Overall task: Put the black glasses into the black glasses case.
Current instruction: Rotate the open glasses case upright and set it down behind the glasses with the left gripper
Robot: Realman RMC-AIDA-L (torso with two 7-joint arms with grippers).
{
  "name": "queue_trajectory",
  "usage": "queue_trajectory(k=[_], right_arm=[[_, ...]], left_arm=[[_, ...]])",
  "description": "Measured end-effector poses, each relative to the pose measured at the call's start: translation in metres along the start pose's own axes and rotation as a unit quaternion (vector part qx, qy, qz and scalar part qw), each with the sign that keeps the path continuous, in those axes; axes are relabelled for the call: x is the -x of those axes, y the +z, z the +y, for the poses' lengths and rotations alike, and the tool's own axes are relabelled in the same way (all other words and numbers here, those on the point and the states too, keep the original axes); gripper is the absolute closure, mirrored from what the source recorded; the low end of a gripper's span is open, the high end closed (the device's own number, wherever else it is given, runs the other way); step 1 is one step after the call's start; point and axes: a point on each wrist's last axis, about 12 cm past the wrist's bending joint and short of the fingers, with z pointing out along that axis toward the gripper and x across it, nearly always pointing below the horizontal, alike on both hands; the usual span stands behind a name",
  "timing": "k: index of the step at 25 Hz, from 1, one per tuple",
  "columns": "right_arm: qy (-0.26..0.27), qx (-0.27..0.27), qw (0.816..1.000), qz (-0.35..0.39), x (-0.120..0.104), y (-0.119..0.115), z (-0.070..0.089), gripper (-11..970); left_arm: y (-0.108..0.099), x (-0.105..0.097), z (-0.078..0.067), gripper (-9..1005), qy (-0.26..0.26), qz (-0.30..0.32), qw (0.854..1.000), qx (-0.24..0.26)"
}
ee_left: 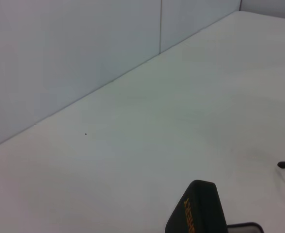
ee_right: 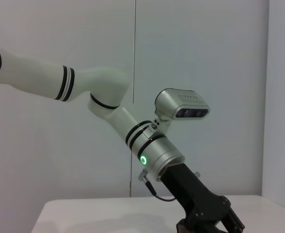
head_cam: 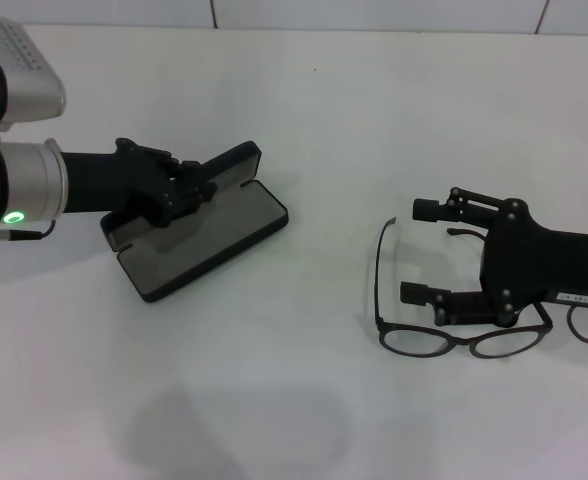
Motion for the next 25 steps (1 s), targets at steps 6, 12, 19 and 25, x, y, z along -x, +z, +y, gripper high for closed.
queue_trajectory(k=[6, 12, 19, 25], right_arm=[[-0.007, 0.003, 1.000, -0.001, -0.004, 0.000, 0.005, 102], [-0.013, 0.014, 1.000, -0.002, -0.007, 0.001, 0.011, 101], [-0.023, 0.056, 0.998, 0.004, -0.012, 0.006, 0.024, 102], [-0.032, 0.070, 0.997, -0.011, -0.019, 0.005, 0.039, 101]], left_arm=[[-0.001, 0.010, 0.002, 712, 0.015, -0.014, 1.000, 0.003], [0.002, 0.032, -0.002, 779, 0.062, -0.025, 0.998, -0.006], [0.024, 0.069, -0.005, 791, 0.144, -0.041, 0.988, -0.023], [0.064, 0.097, -0.010, 790, 0.231, -0.025, 0.973, -0.001]])
